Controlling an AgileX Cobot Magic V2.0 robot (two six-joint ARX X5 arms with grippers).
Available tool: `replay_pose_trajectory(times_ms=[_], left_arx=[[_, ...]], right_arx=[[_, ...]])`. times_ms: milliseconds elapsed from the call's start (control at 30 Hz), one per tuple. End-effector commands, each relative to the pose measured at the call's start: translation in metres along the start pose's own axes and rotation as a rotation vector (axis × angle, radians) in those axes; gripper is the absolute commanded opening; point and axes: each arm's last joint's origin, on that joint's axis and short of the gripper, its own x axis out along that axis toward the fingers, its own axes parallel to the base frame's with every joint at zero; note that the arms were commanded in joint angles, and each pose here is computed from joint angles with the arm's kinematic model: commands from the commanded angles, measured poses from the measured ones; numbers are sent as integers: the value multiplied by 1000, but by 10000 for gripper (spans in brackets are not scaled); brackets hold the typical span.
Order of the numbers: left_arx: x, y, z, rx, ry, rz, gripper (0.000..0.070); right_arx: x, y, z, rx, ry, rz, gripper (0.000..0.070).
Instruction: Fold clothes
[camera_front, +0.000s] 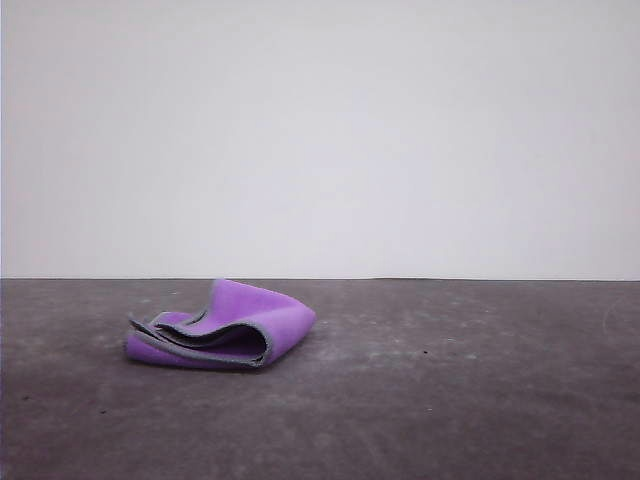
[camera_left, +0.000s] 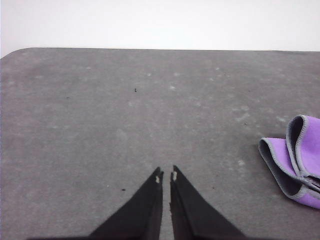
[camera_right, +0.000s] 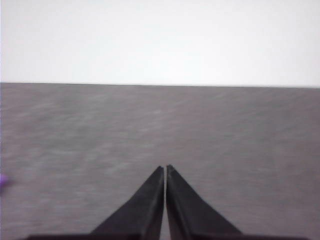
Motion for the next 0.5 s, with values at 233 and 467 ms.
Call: replay_pose_trajectory(times_ms=[233,467], left_arx=[[2,0,-7,5,25,4,16],[2,0,-7,6,25,4,16]], right_arx=[[7,-10,-46,-148,94,22,0],[7,-10,-46,-151,94,20,0]])
